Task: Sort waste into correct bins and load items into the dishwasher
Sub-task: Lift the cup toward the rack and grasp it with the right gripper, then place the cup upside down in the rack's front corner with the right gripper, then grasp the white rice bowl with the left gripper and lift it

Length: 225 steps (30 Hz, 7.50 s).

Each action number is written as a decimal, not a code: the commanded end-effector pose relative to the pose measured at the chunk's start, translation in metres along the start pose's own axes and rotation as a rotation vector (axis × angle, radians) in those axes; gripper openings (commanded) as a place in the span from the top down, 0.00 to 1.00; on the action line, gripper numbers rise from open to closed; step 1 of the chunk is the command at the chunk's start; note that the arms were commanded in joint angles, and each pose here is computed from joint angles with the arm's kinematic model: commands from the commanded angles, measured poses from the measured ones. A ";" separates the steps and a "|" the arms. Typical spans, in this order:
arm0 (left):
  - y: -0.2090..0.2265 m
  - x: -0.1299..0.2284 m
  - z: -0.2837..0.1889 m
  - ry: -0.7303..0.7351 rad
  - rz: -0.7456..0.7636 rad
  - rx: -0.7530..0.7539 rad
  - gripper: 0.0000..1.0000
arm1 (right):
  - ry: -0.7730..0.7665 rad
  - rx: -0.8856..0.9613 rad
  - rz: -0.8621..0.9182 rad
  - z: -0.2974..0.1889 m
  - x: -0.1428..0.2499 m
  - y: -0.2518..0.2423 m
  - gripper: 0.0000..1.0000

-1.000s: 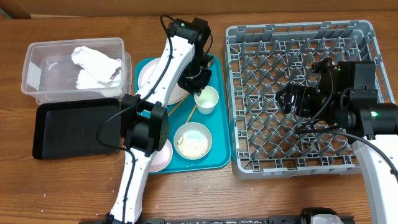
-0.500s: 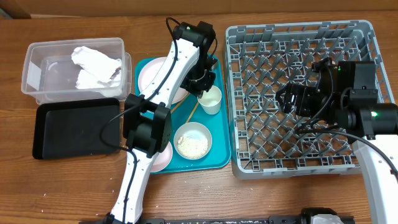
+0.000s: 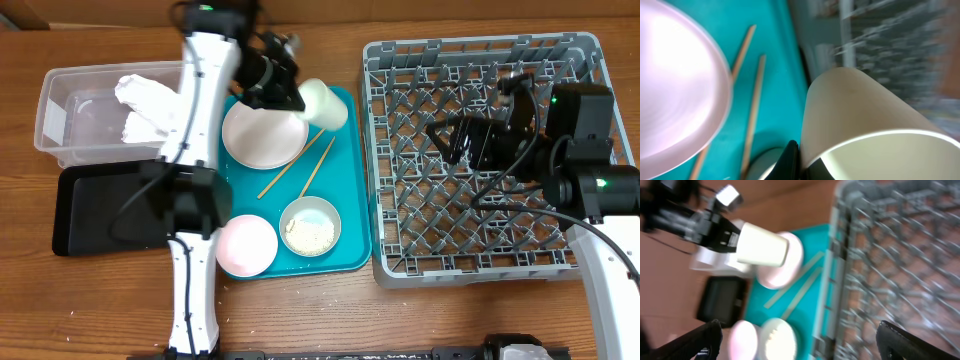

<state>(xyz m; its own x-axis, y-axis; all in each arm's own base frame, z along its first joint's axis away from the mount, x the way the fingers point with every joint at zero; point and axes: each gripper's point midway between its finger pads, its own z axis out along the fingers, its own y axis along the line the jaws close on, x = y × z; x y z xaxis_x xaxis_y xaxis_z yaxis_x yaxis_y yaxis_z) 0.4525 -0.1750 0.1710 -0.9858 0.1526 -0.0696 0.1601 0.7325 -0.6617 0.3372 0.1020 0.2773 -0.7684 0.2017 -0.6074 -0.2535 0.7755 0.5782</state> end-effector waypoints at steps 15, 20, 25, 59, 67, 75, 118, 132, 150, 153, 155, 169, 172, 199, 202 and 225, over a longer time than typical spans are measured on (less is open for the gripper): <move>-0.142 0.025 -0.106 -0.177 0.205 0.523 0.96 | -0.006 -0.415 -0.107 0.020 -0.023 0.082 0.02; -0.156 0.059 -0.124 -0.216 0.285 0.359 0.96 | -0.009 -0.417 -0.116 0.020 -0.024 0.082 0.02; -0.146 0.081 -0.115 -0.172 0.274 0.324 0.96 | 0.004 -0.462 -0.129 0.017 -0.021 0.089 0.02; -0.142 0.081 -0.073 -0.028 0.103 0.656 0.96 | -0.004 -0.752 -0.357 0.061 -0.017 0.155 0.20; -0.143 0.082 -0.073 -0.023 0.093 0.657 0.96 | 0.009 -0.772 -0.365 0.060 -0.013 0.160 0.33; -0.143 0.082 -0.073 -0.022 0.088 0.661 0.87 | 0.012 -0.778 -0.366 0.060 -0.012 0.160 0.48; 0.003 -0.010 -0.060 -0.312 0.159 -0.238 0.28 | 0.378 0.533 0.405 -0.017 0.139 -0.005 0.53; 0.002 -0.009 -0.056 -0.306 0.170 -0.268 0.28 | 0.572 0.787 0.422 0.006 0.182 -0.029 0.52; -0.032 0.016 -0.080 -0.280 0.159 -0.326 0.35 | 0.441 0.668 0.316 0.014 0.107 -0.013 0.17; -0.050 0.033 -0.098 -0.294 0.153 -0.366 0.34 | 0.373 0.639 0.287 0.002 0.077 -0.007 0.17; -0.060 0.048 -0.103 -0.286 0.140 -0.400 0.33 | 0.332 0.642 0.279 -0.008 0.062 -0.008 0.16; -0.045 0.138 0.014 0.074 0.098 -0.745 0.34 | 0.194 0.760 0.386 -0.059 0.026 -0.057 0.08; -0.030 0.152 0.042 0.131 0.081 -0.756 0.36 | 0.207 0.759 0.362 -0.059 0.027 -0.058 0.08; 0.029 0.196 0.150 0.359 0.522 -0.560 0.45 | 0.247 0.757 0.319 -0.061 0.031 -0.057 0.08; 0.031 0.196 0.151 0.357 0.522 -0.561 0.55 | 0.245 0.756 0.319 -0.061 0.031 -0.057 0.08; -0.038 0.127 0.078 0.086 0.247 -0.601 0.96 | 0.235 0.752 0.316 -0.060 0.029 -0.057 0.08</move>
<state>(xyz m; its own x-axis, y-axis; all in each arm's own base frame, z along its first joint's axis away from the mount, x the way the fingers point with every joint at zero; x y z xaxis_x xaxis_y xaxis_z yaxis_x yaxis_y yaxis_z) 0.2912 -0.2390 0.0943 -0.8466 0.5317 -0.0239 0.5311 0.8411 -0.1026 0.2930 0.0284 0.2462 -0.8726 0.4140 -0.2591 0.3976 0.9103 0.1154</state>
